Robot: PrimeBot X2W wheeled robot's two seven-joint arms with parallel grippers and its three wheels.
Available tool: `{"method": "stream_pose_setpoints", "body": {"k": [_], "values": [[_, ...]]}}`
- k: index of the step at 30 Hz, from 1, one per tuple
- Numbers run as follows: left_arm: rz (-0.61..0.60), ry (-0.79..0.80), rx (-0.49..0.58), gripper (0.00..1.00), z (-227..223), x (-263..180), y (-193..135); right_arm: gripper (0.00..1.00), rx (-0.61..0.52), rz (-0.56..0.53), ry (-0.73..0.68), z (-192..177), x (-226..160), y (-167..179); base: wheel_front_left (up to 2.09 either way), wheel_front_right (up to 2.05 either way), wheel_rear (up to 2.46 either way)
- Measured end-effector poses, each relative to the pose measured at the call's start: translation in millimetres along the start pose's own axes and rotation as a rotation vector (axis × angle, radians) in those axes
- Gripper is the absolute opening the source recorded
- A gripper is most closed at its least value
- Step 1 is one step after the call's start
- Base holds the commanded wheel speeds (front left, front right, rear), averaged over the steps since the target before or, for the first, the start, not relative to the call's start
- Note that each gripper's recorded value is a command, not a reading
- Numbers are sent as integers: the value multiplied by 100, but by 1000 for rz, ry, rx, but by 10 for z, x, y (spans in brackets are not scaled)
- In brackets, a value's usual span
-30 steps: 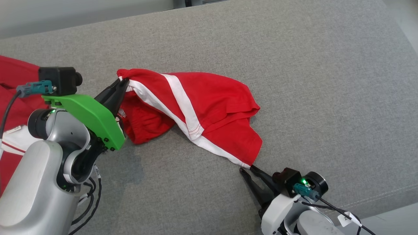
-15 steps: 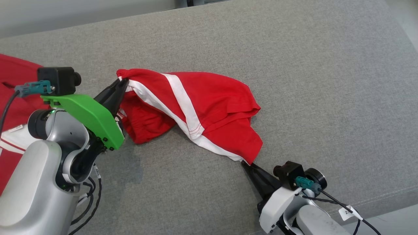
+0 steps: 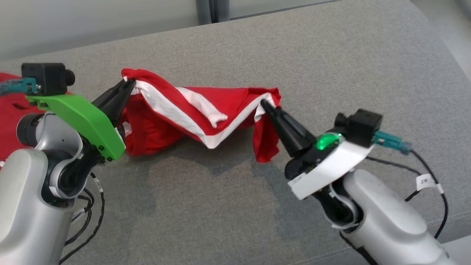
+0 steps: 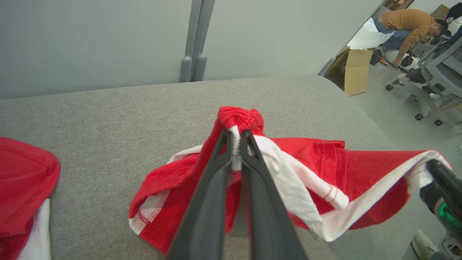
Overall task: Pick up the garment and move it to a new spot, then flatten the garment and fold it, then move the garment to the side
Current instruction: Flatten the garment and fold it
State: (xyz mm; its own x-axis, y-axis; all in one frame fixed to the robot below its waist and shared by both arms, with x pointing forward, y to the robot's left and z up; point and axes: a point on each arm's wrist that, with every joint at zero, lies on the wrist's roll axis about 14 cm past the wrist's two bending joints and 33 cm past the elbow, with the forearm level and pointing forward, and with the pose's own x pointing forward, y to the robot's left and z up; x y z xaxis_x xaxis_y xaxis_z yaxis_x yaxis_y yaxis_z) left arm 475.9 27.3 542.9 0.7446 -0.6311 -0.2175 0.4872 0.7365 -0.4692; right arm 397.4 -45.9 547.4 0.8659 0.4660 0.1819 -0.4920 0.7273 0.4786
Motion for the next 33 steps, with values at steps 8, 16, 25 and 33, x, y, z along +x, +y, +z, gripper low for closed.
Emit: {"method": "stream_pose_setpoints", "body": {"k": [8, 16, 25, 33], "values": [[0, -19, 16, 0, 187, -101, -43, 0, 72, 44, -125, 714, 24, -19, 0, 0, 0], [-15, -70, -7, 0, 380, -233, -112, 0, 78, 21, -155, 1103, -111, -213, 0, 0, 0], [-104, -125, 10, 0, 592, -437, -387, 0, 45, 109, -193, 1488, -252, 8, 0, 0, 0], [-255, -192, 42, 0, 864, -723, -891, 0, 33, 268, -389, 2245, -547, 494, 0, 0, 0]]}}
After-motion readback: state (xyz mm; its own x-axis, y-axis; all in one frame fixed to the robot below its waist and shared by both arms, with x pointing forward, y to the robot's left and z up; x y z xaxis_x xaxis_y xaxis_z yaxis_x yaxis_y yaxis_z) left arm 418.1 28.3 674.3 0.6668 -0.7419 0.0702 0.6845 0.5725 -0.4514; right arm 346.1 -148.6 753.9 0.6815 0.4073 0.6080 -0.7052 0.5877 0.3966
